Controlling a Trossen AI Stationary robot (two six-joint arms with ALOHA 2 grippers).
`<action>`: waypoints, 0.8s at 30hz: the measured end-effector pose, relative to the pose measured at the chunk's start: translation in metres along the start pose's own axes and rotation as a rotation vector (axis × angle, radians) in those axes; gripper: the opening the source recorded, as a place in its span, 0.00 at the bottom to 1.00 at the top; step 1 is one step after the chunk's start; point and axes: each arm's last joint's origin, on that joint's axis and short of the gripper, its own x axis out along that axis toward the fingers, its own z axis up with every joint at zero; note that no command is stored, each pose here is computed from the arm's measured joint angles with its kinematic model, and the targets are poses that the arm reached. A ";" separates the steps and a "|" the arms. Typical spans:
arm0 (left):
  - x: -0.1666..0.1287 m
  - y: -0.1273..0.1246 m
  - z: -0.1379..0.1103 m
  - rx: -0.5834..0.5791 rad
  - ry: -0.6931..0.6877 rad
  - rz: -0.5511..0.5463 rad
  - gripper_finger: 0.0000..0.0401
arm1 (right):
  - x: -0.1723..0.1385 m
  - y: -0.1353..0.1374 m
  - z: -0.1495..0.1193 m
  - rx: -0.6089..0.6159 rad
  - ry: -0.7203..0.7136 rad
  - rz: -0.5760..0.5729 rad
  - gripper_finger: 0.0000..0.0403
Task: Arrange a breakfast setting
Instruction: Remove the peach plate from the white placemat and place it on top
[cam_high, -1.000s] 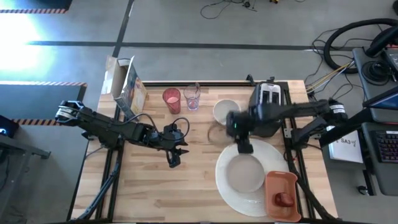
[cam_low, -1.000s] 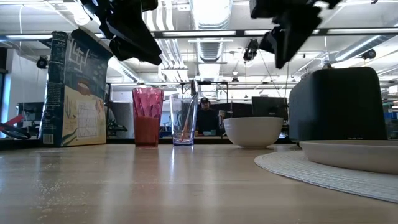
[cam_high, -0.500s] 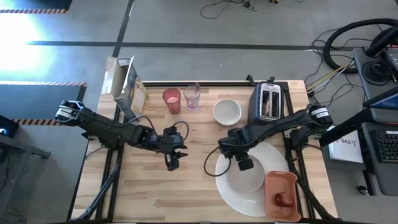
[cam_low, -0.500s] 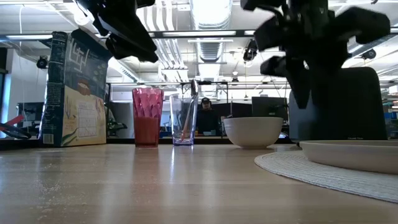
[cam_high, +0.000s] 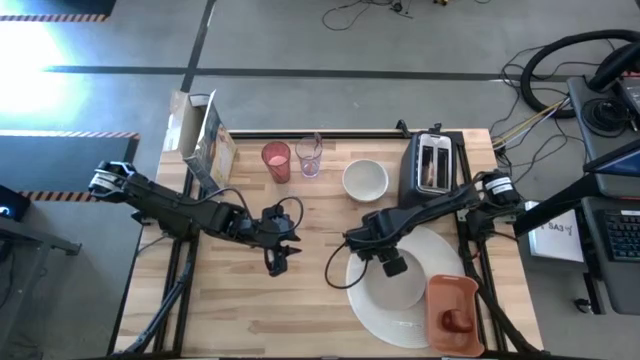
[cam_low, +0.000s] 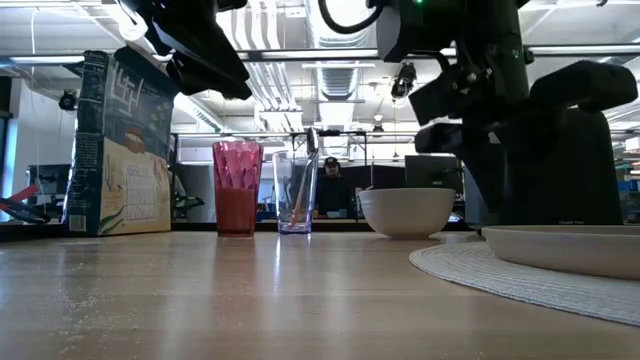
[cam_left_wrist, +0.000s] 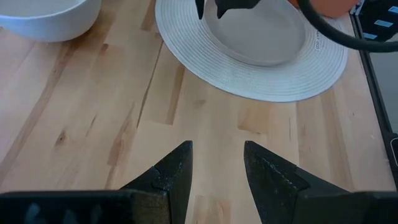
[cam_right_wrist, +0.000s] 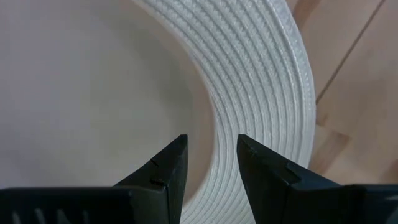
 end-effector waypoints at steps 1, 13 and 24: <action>0.000 0.000 0.000 -0.002 0.000 0.000 0.32 | 0.002 0.000 0.000 0.000 0.000 0.000 0.32; -0.004 0.000 -0.002 -0.026 0.017 0.005 0.32 | 0.021 -0.001 -0.003 0.030 0.042 0.007 0.26; -0.011 0.001 -0.002 -0.023 0.000 0.024 0.32 | 0.029 0.000 -0.005 0.065 0.021 0.030 0.10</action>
